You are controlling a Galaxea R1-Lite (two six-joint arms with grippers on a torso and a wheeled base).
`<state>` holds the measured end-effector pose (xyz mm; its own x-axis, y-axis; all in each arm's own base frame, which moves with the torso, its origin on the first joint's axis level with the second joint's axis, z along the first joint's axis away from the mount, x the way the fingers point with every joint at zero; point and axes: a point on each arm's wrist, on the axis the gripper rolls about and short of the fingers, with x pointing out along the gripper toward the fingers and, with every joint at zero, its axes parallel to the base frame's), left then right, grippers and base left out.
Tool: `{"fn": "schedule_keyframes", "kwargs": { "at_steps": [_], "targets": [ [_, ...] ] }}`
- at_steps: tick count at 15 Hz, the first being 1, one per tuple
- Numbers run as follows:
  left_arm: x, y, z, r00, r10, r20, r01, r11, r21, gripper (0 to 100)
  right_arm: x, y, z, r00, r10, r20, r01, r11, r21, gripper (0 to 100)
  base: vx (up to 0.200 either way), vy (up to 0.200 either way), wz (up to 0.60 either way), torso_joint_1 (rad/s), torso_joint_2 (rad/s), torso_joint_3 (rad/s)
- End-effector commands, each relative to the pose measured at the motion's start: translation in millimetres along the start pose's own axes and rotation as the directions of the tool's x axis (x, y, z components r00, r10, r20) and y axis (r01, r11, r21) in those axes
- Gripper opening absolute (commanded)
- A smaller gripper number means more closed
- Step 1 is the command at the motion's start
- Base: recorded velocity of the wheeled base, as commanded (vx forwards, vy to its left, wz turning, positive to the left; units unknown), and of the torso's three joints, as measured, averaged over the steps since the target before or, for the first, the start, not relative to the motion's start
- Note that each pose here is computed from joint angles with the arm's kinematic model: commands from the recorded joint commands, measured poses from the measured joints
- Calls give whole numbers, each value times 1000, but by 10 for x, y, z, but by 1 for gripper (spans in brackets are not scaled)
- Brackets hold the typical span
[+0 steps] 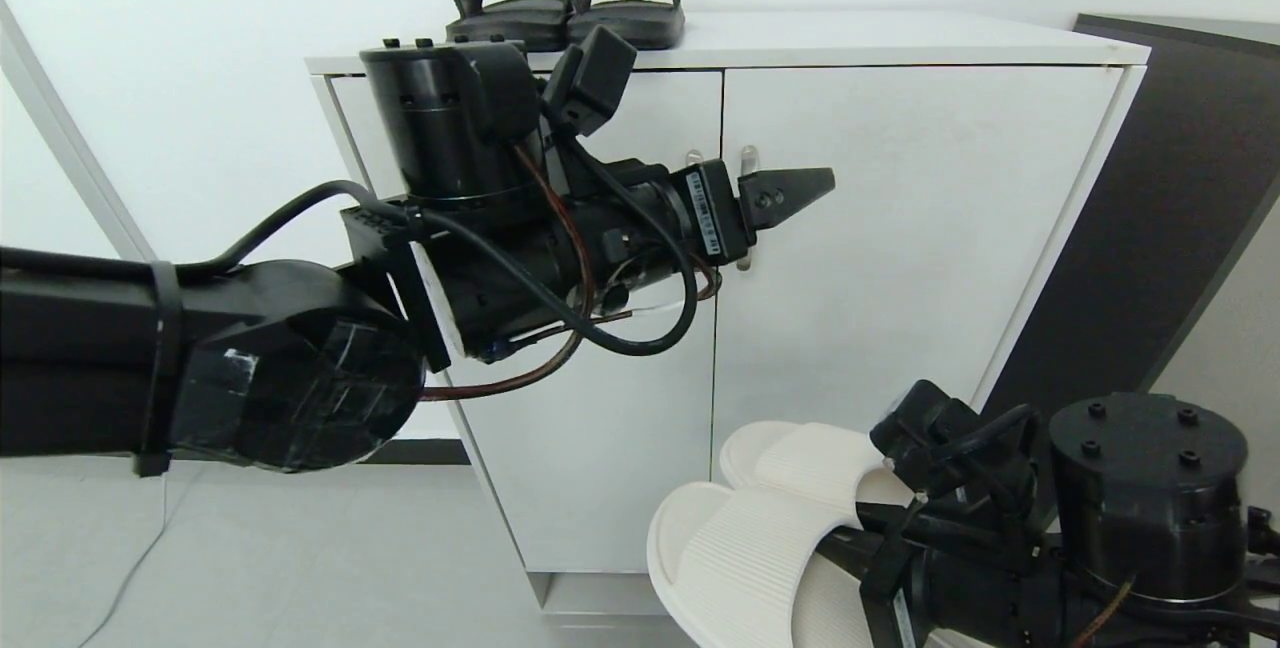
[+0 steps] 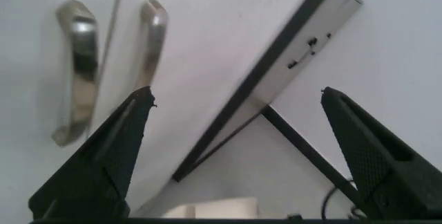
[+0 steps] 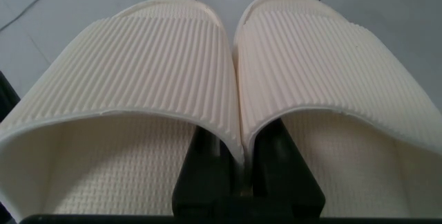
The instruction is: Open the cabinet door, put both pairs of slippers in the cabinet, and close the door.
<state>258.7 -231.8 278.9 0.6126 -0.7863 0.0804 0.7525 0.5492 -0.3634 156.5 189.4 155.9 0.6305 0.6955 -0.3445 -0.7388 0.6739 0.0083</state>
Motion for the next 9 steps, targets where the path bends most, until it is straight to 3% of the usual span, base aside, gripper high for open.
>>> {"fn": "schedule_keyframes", "kwargs": {
  "at_steps": [1, 9],
  "targets": [
    [109, 47, -41, 1000, 26, 2, -26, 1000, -1, 100, 2, 5, -2, 1000, 2, -1, -2, 1000, -1, 0, 0, 0, 0, 0, 0, 0],
    [367, 147, -124, 997, 82, -2, -82, 997, 3, 100, 44, 10, -29, 1000, 1, -16, -1, 1000, -2, 0, 0, 0, 0, 0, 0, 0]
  ]
}}
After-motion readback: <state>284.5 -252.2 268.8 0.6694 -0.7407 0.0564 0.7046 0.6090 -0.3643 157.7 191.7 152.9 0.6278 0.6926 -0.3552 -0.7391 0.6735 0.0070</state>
